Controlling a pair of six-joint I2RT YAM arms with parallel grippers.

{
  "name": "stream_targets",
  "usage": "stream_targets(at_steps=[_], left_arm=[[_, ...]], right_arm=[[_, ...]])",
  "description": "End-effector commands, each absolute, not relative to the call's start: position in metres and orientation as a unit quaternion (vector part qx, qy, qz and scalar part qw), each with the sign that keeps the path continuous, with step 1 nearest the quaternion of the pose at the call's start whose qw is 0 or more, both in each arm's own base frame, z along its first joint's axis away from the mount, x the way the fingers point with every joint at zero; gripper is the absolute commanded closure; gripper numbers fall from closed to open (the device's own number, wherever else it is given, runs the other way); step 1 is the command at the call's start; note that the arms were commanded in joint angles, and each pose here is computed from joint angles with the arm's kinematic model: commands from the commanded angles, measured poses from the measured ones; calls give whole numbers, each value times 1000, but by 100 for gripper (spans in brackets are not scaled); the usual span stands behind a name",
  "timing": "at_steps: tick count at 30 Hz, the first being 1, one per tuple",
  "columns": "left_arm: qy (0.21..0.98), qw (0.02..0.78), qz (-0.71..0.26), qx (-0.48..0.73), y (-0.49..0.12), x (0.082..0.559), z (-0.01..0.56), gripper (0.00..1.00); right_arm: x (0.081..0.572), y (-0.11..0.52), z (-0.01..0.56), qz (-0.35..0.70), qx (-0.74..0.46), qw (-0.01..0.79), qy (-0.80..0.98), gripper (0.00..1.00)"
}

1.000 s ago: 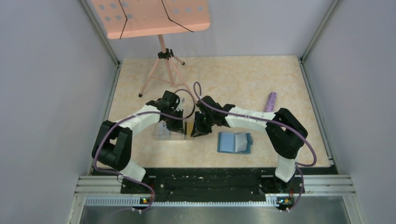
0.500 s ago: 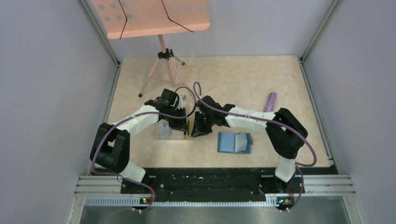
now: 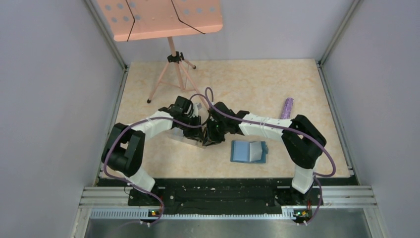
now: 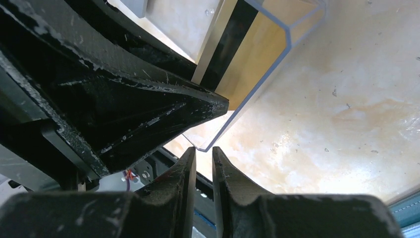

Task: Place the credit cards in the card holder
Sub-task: Pick up the credit card from the storage box.

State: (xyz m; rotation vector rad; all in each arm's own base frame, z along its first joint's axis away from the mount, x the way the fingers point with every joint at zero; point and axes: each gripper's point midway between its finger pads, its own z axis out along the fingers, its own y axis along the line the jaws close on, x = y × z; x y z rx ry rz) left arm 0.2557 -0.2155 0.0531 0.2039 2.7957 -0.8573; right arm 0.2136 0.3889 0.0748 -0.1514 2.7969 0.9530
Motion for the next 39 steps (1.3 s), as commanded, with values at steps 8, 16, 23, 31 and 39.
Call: stream_targets(at_steps=[8, 16, 23, 31, 39], left_arm=[[951, 133, -268, 77, -207, 261, 65, 100], [934, 245, -248, 76, -192, 276, 138, 100], [895, 317, -312, 45, -192, 271, 200, 100], [774, 266, -569, 80, -247, 235, 266, 100], [732, 220, -637, 95, -256, 214, 280, 100]], right_arm=[[219, 396, 94, 331, -69, 122, 933, 80], [230, 387, 146, 356, -64, 179, 915, 46], [238, 364, 207, 459, -30, 223, 860, 27], [235, 317, 253, 586, -10, 239, 774, 28], [225, 312, 269, 627, -36, 236, 741, 45]])
